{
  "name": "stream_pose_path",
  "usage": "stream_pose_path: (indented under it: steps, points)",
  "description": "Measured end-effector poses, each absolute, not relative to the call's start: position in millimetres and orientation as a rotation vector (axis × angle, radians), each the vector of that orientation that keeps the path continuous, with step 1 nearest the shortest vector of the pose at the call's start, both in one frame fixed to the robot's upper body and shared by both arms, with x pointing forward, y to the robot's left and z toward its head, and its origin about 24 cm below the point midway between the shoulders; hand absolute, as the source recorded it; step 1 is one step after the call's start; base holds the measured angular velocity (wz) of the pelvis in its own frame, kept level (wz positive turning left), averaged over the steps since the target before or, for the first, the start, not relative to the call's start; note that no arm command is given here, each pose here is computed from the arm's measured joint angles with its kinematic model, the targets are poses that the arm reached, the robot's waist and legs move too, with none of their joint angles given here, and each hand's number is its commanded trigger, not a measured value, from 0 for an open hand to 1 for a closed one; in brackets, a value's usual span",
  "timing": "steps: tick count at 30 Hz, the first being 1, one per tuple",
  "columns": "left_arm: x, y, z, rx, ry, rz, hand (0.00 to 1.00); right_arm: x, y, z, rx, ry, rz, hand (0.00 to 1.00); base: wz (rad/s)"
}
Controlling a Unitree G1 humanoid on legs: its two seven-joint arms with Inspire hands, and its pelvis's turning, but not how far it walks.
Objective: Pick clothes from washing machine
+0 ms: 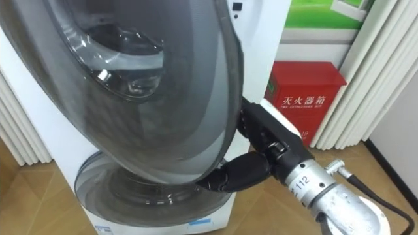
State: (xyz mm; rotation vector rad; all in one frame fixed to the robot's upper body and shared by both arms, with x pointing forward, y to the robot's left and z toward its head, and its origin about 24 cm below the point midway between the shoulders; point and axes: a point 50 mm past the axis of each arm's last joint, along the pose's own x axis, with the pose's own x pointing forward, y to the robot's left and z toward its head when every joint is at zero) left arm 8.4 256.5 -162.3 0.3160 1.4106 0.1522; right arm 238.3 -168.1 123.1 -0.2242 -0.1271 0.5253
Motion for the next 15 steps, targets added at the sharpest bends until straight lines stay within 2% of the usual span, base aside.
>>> stream_pose_path:
  steps: [15]
  points:
    - [12,249,-164,0.335,1.404,0.085,0.0,225,-160,109,-0.125,-0.127,0.582,0.0,0.01]
